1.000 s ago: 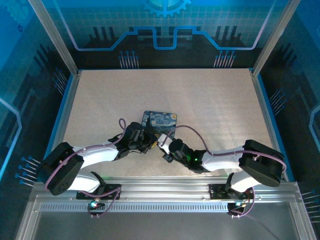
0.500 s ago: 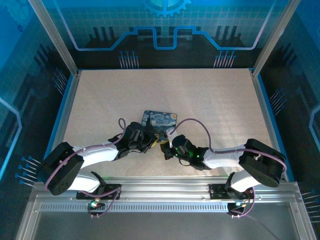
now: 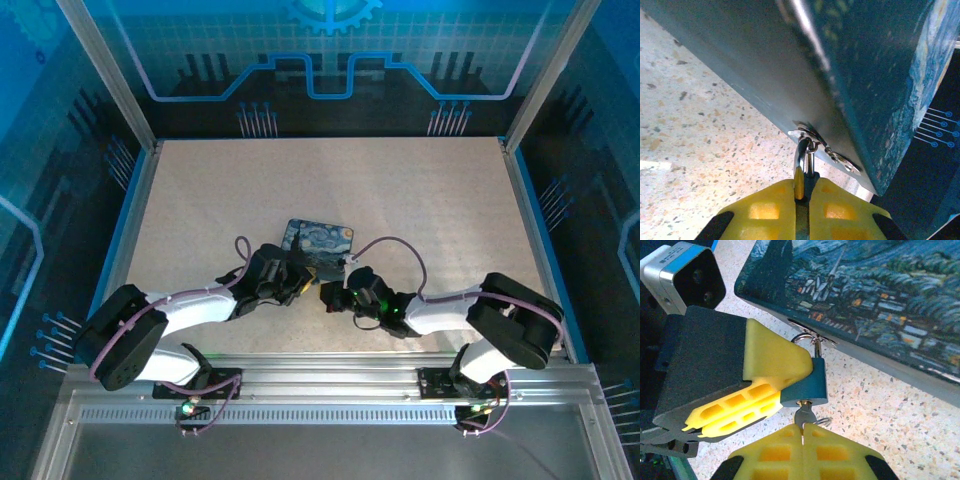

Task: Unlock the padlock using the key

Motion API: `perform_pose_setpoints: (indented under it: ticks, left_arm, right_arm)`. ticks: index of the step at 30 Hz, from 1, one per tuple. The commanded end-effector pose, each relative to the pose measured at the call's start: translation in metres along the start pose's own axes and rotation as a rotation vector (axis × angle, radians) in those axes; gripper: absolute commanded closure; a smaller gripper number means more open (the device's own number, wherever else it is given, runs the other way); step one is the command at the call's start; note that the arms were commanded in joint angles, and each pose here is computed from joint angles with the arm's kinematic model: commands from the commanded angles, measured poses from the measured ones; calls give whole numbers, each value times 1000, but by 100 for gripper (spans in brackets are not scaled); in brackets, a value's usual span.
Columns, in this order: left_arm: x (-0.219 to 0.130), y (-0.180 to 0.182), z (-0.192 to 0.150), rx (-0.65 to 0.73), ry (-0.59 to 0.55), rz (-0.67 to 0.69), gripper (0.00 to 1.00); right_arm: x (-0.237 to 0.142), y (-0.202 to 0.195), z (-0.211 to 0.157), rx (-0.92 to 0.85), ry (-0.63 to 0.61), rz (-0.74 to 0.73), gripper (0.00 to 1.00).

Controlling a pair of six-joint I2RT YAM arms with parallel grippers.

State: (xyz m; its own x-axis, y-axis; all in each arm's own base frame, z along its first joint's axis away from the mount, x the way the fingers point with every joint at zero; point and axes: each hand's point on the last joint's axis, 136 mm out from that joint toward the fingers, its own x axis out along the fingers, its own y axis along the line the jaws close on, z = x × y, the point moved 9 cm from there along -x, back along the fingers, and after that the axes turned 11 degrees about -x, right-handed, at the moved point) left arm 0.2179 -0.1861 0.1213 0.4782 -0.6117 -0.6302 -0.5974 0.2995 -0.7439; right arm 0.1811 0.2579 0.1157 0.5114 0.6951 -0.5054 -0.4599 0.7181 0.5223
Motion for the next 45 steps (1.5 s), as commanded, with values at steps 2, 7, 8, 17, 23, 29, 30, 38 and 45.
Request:
perform_pose_setpoints:
  ticks: [2, 7, 8, 17, 23, 29, 30, 38, 45]
  left_arm:
    - [-4, -10, -13, 23, 101, -54, 100]
    - [-3, -9, -12, 27, 94, -46, 98]
    - [-3, -9, -13, 27, 95, -45, 94]
    - [-3, -6, -12, 31, 90, -25, 80]
    - [-6, -4, -11, 37, 79, -11, 69]
    - [-17, -3, -11, 70, 49, 17, 58]
    - [-20, -4, -10, 79, 41, 18, 57]
    - [-48, -8, 1, 147, -30, 31, 48]
    - [-64, -3, 16, 141, -60, 20, 42]
  right_arm:
    - [5, -4, 4, 85, -26, 1, 100]
    - [4, -9, 1, 81, -14, -40, 100]
    - [4, -10, 0, 83, -11, -49, 100]
    - [2, -16, -6, 105, -2, -78, 100]
    - [3, -16, -5, 105, -2, -76, 100]
    - [1, -16, -3, 113, -13, -58, 100]
    - [1, -16, -4, 113, -11, -60, 100]
    - [-6, -17, 1, -9, -11, -69, 100]
    - [-10, -13, 7, -210, 53, -53, 87]
